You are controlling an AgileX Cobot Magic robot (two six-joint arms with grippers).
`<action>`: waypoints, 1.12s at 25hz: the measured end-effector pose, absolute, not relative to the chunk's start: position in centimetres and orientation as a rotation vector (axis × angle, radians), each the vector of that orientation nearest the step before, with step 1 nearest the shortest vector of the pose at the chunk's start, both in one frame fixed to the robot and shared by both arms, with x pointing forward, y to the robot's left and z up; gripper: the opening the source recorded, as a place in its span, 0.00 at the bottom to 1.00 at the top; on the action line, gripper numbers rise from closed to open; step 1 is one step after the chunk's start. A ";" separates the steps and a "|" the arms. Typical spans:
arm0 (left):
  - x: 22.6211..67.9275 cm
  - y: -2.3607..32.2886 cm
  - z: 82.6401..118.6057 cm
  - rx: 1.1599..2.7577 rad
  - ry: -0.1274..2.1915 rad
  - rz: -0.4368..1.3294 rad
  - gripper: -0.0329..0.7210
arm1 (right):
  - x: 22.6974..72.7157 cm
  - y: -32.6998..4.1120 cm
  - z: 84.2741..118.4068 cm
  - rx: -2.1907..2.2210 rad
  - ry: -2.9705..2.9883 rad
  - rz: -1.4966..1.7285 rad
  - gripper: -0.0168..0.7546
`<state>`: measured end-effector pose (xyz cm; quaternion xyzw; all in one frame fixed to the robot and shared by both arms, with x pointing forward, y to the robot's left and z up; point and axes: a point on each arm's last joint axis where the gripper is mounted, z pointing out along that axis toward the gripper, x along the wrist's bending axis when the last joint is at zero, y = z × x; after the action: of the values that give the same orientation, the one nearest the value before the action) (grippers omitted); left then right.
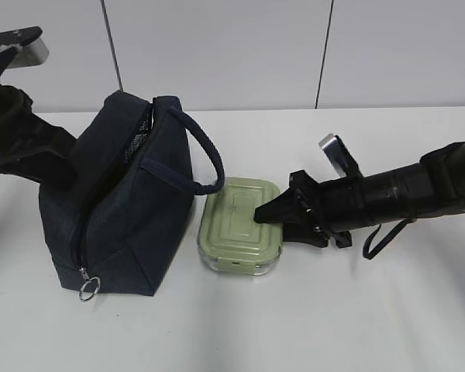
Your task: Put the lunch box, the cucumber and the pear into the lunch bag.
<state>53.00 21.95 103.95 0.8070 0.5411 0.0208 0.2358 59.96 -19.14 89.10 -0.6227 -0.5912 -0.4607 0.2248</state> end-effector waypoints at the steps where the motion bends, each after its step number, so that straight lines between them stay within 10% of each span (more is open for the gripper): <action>1: 53.0 22.0 104.0 2.213 1.484 0.057 0.04 | 60.1 -19.9 90.3 -1.725 -1.649 -1.309 0.49; 8: 53.0 22.0 104.0 2.215 1.484 0.058 0.04 | 60.7 -22.1 101.8 -1.641 -1.810 -1.566 0.48; 15: 53.0 21.9 104.0 2.210 1.484 0.058 0.04 | 61.1 -12.7 110.0 -1.370 -1.975 -1.661 0.48; 21: 53.0 21.9 104.0 2.207 1.485 0.056 0.04 | 61.9 -5.5 108.6 -1.312 -2.034 -1.623 0.48; 28: 53.1 21.9 104.0 2.204 1.484 0.061 0.04 | 62.5 -5.2 104.6 -1.421 -2.306 -1.362 0.48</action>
<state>53.06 21.92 103.99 0.8051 0.5422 0.0223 0.2396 62.48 -5.16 104.62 -0.4681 -0.7594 -0.4485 0.0548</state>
